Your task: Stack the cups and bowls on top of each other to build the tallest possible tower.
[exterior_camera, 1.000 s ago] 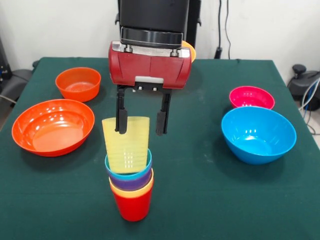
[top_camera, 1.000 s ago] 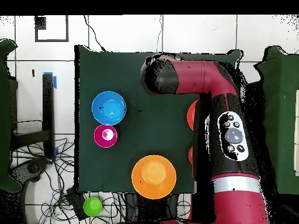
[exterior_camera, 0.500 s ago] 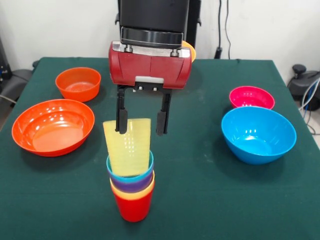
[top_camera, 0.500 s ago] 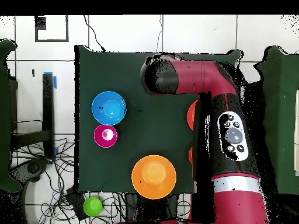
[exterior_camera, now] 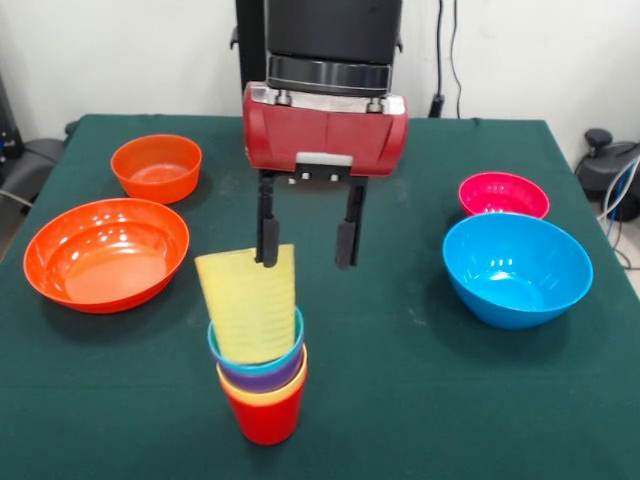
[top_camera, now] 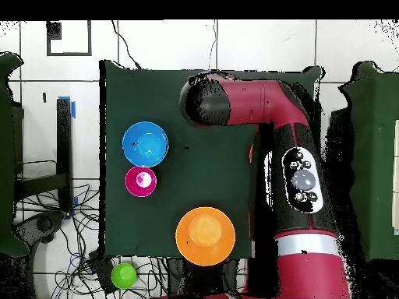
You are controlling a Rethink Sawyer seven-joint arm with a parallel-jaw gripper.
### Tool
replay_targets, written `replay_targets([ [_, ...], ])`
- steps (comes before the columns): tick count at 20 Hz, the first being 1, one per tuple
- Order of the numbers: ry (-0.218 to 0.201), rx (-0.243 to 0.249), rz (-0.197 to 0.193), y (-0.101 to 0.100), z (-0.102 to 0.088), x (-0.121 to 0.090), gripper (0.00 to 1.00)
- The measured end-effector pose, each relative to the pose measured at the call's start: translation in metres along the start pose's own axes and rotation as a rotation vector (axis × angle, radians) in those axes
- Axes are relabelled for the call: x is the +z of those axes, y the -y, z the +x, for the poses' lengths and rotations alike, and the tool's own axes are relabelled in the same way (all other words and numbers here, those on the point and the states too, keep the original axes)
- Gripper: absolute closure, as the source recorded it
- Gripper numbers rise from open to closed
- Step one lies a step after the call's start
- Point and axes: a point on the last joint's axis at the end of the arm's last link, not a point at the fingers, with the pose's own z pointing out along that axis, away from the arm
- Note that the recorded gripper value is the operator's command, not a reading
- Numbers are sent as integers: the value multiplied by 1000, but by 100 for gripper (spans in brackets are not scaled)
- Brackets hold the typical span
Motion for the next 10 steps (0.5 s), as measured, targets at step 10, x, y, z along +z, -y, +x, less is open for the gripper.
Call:
replay_targets([
  [10, -12, -8, -3, -7, 0, -2, 0],
])
